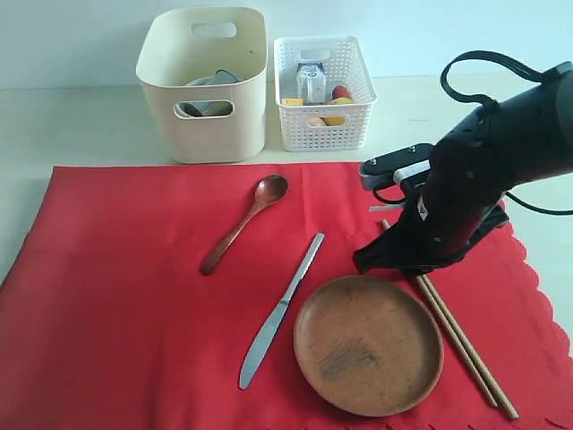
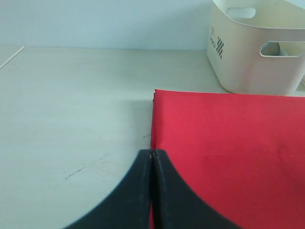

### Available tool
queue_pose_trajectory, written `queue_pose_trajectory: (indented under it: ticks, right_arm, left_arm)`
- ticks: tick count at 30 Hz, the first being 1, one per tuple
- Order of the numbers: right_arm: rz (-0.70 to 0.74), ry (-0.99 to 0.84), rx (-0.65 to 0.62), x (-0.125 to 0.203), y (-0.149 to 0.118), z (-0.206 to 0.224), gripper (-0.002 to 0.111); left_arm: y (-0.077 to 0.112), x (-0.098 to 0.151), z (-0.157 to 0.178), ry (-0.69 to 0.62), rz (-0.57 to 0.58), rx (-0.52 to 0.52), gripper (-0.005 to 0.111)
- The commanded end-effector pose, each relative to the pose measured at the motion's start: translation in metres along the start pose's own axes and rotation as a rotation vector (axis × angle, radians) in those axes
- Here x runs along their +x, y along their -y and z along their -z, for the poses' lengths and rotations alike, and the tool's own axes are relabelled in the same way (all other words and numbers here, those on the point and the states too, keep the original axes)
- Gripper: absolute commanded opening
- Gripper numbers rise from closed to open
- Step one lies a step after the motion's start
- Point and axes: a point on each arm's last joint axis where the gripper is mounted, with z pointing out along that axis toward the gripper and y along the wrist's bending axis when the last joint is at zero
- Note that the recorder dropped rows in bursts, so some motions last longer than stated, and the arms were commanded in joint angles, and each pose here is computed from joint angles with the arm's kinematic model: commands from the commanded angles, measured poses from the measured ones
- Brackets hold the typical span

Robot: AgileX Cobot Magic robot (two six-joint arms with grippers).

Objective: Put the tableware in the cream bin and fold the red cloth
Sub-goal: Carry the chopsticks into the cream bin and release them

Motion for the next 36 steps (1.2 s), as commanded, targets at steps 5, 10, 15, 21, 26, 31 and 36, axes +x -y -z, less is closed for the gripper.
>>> queue_pose_trajectory:
  ticks: [5,10,15,21,26,31,36]
  right_arm:
    - [0.098,0.071,0.058,-0.003,0.011,0.023,0.0]
    - [0.119,0.204,0.067,-0.014,0.015,0.057,0.0]
    - [0.108,0.357,0.058,-0.035,0.017,0.095,0.0]
    - [0.103,0.616,0.003,-0.07,0.013,0.143,0.0]
    - [0.119,0.89,-0.101,-0.096,0.003,0.178,0.0]
    - [0.167,1.167,-0.24,-0.109,-0.009,0.2,0.0]
    - [0.207,1.36,-0.366,-0.122,-0.022,0.203,0.0]
  left_arm:
    - [0.0,-0.001,0.0,0.017,-0.002,-0.003,0.0]
    - [0.0,-0.001,0.0,0.017,-0.002,-0.003,0.0]
    - [0.0,-0.001,0.0,0.017,-0.002,-0.003,0.0]
    - [0.0,-0.001,0.0,0.017,-0.002,-0.003,0.0]
    - [0.0,-0.001,0.0,0.017,-0.002,-0.003,0.0]
    - [0.0,-0.001,0.0,0.017,-0.002,-0.003,0.0]
    - [0.0,-0.001,0.0,0.017,-0.002,-0.003,0.0]
